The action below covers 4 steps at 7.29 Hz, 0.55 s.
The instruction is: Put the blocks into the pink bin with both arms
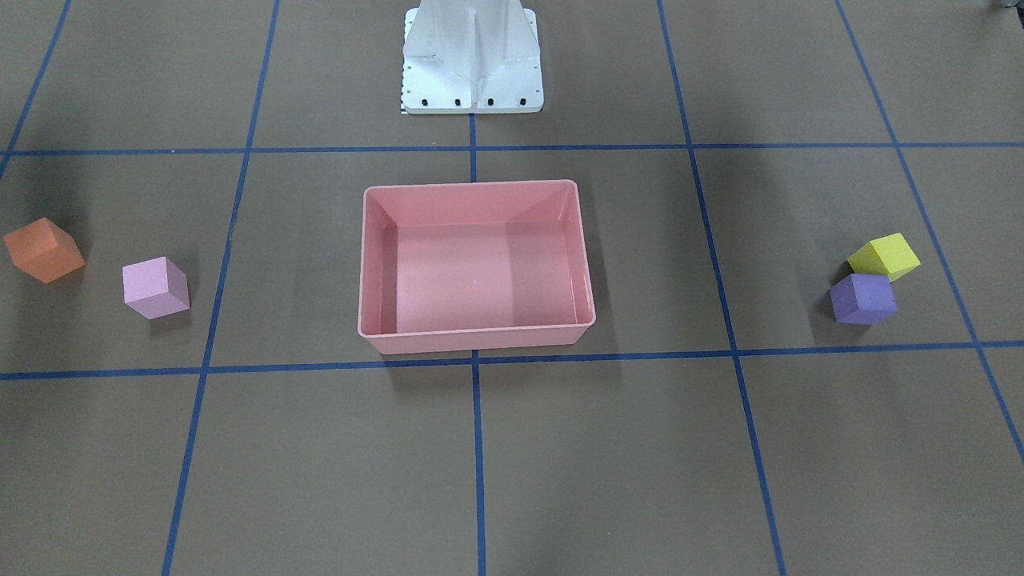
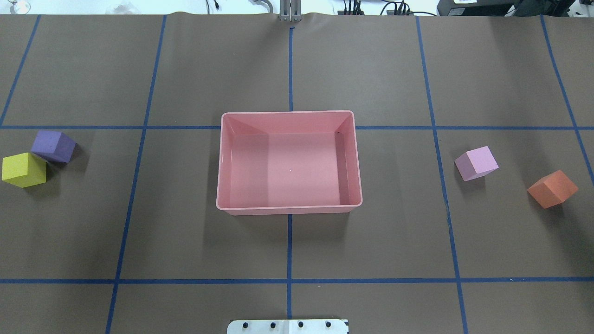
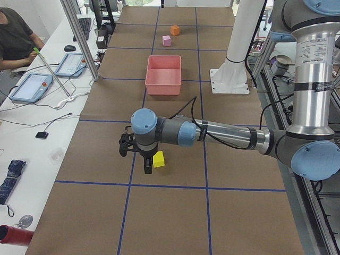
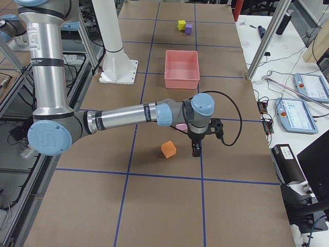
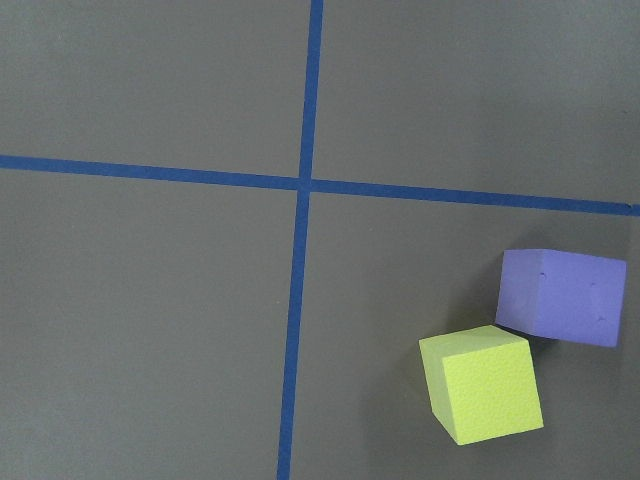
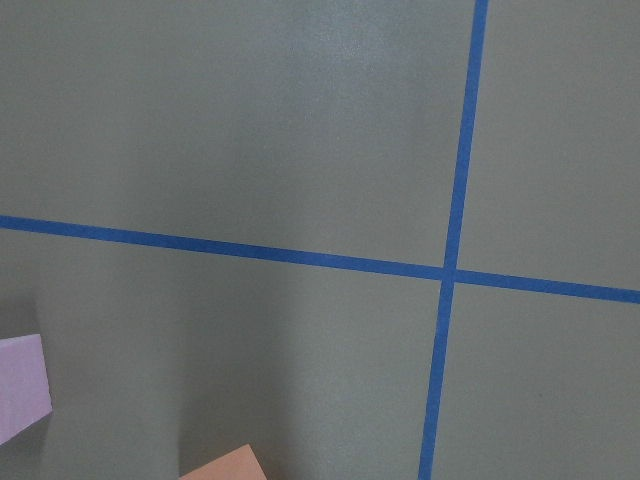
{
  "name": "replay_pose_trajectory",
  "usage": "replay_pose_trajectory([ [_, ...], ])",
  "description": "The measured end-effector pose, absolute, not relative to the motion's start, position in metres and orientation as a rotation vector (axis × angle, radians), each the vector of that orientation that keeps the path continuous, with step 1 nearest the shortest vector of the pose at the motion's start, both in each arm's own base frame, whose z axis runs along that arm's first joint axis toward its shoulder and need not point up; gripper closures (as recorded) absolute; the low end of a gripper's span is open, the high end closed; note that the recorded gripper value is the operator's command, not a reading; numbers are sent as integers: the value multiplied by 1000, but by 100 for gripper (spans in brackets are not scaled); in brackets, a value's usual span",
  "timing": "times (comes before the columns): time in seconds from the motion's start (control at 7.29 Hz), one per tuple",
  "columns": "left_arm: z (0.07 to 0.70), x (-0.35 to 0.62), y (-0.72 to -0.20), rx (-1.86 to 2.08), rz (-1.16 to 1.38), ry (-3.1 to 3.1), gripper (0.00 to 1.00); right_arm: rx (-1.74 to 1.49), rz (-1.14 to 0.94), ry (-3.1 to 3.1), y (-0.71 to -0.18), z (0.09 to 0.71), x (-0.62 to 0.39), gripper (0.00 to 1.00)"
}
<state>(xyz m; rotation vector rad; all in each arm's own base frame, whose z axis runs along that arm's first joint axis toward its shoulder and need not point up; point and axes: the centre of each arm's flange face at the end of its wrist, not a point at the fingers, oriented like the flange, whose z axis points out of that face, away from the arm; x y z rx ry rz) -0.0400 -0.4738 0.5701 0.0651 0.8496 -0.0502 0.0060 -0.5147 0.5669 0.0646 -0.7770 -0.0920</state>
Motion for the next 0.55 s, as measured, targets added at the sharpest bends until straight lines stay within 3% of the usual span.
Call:
replay_pose_trajectory([
  [0.55, 569, -40, -459, 72, -45, 839, 0, 58, -113, -783, -512, 570, -5, 0],
])
